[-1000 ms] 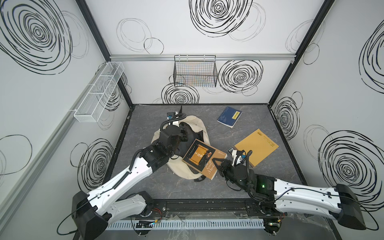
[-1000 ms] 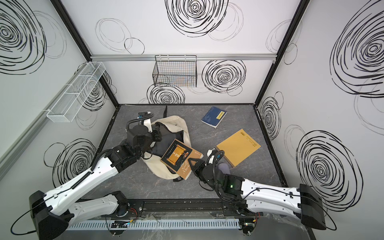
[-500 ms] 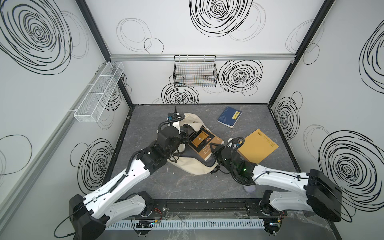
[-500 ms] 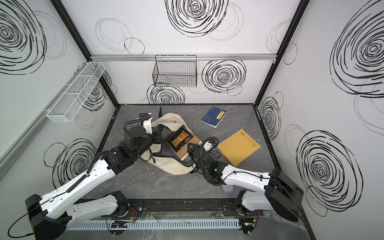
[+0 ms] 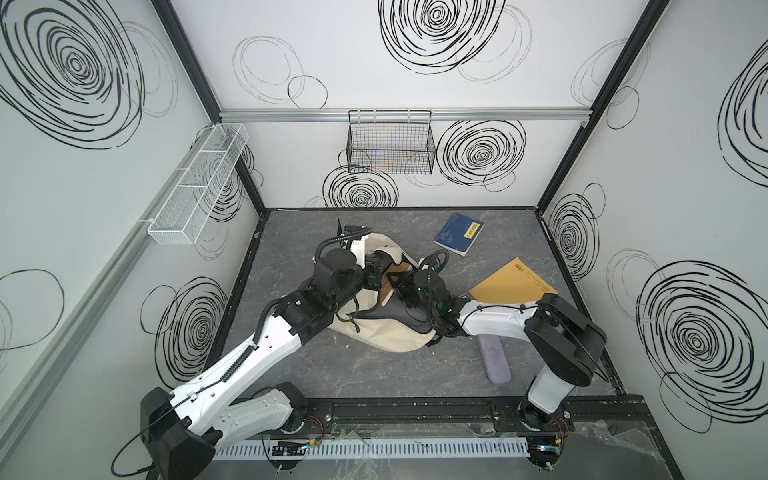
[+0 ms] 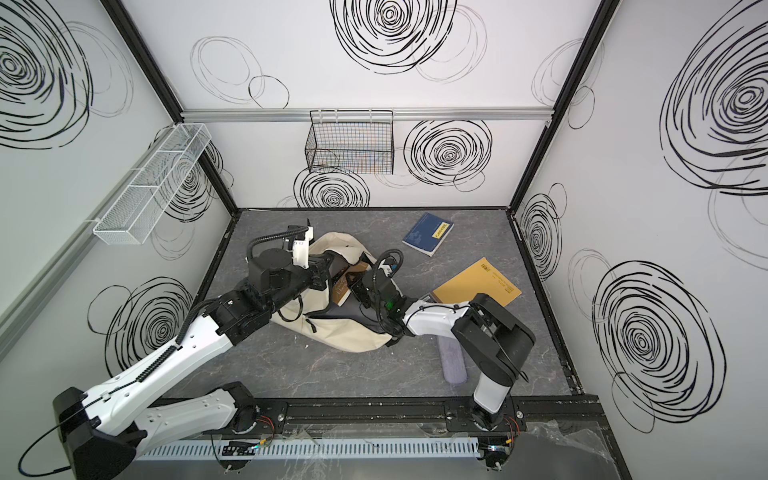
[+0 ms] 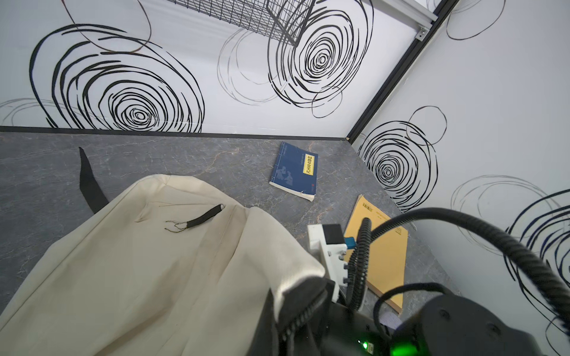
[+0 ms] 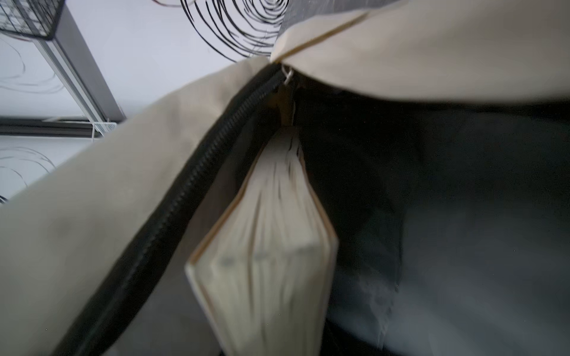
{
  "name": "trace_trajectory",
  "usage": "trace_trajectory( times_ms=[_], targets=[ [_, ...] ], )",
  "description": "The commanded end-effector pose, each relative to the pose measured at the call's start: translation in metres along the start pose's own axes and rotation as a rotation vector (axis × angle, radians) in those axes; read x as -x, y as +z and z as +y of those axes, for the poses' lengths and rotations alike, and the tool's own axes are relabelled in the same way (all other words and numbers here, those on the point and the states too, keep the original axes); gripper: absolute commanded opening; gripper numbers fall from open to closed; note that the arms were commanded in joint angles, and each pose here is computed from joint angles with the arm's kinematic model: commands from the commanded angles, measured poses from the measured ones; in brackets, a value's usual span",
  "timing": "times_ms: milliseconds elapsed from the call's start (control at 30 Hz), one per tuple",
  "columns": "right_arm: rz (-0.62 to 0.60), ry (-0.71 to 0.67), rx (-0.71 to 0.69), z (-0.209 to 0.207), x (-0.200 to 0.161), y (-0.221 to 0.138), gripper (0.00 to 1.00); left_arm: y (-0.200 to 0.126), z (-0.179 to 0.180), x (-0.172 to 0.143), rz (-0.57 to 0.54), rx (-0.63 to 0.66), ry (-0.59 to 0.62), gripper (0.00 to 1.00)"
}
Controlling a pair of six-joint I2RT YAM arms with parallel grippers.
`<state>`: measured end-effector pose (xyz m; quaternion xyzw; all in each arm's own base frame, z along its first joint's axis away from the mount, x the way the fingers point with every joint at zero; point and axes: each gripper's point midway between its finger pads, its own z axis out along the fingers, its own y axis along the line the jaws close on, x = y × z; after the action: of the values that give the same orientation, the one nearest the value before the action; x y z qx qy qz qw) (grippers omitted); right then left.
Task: Pack books, pencil case, and school supplies into a backpack
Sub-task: Place the book in the student bag, then close the student bag at the center of the table.
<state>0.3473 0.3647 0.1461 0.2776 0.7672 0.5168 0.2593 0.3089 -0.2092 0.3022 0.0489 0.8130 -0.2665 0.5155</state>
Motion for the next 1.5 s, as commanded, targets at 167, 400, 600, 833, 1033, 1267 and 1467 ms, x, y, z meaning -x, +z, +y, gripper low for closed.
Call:
trace_trajectory(
  times_ms=[167,400,600,833,1033,1267,1467],
  targets=[
    [0.146,-0.047,0.171,0.033,-0.013,0.024,0.37,-0.013,-0.019,0.027,-0.079,-0.126,0.028,0.0],
    [0.204,-0.065,0.005,-0.003,-0.022,0.021,0.7,-0.013,-0.003,0.025,-0.086,-0.082,0.017,0.0],
    [0.174,-0.137,-0.068,-0.009,-0.014,-0.022,0.91,-0.015,0.019,0.028,-0.11,-0.009,0.002,0.0],
    [0.052,-0.255,-0.134,-0.013,0.013,-0.085,0.91,-0.012,0.027,0.022,-0.103,0.02,0.029,0.02],
    [-0.287,-0.397,-0.16,0.008,0.104,-0.15,1.0,-0.01,0.012,0.034,-0.122,0.022,0.12,0.46],
    [-0.446,-0.4,-0.277,-0.004,0.22,-0.181,1.0,0.01,-0.012,0.073,-0.182,-0.008,0.158,0.62],
    [-0.441,-0.363,-0.397,-0.045,0.291,-0.169,0.96,0.079,-0.044,0.073,-0.128,-0.106,0.203,0.66]
  ],
)
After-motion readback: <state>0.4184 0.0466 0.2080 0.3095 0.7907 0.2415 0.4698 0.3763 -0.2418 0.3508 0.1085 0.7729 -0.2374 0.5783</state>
